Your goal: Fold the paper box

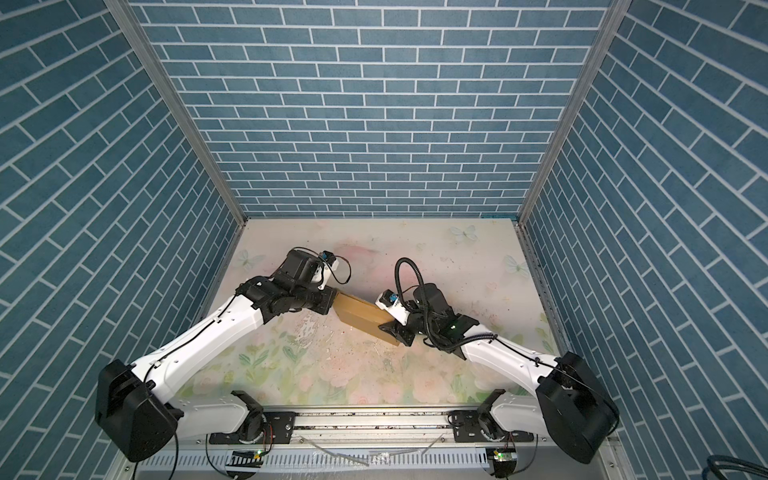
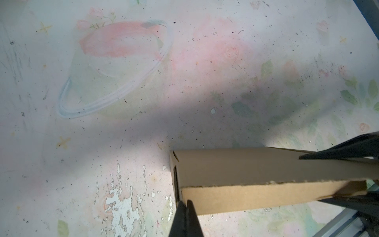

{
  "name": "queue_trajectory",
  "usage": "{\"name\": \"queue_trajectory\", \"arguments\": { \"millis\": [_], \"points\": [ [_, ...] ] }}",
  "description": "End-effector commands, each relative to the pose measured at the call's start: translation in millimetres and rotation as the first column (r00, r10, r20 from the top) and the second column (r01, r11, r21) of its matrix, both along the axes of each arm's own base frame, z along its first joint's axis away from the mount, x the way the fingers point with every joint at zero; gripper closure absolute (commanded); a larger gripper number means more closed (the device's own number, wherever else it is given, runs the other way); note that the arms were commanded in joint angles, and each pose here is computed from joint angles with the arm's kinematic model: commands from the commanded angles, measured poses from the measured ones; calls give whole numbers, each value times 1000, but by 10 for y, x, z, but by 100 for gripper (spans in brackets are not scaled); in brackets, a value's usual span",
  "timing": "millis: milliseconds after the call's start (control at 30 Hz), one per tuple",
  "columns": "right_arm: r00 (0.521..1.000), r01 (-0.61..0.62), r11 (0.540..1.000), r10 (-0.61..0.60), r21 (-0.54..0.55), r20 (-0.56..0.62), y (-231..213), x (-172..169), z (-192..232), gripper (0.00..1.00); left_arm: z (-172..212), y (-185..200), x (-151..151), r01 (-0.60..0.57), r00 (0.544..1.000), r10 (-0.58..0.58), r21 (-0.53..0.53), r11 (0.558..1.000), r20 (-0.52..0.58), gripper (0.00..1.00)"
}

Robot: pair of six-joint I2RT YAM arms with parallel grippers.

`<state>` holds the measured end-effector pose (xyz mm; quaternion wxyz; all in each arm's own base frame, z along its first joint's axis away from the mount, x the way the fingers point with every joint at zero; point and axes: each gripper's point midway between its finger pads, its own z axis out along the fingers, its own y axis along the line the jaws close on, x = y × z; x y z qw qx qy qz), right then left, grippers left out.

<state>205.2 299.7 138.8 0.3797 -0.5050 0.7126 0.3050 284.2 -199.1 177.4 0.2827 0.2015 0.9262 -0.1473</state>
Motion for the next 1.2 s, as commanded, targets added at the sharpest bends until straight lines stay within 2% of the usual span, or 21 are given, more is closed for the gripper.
{"name": "queue_trajectory", "arguments": {
  "millis": [0,300,867,1167],
  "points": [
    [999,-35,998,33,47,34,74,-6,94,77,-124,-85,-61,27,999,-27,-22,999,-40,100],
    [999,-3,999,1,36,36,-2,27,87,72,-249,-111,-29,30,998,-30,-13,999,-53,100],
    [999,-1,999,-1,47,50,-33,39,178,51,-305,-94,40,2,998,0,25,1000,-56,100],
    [997,3,998,-8,56,77,-54,48,292,46,-301,-88,69,-6,998,8,38,999,-57,100]
  ]
}}
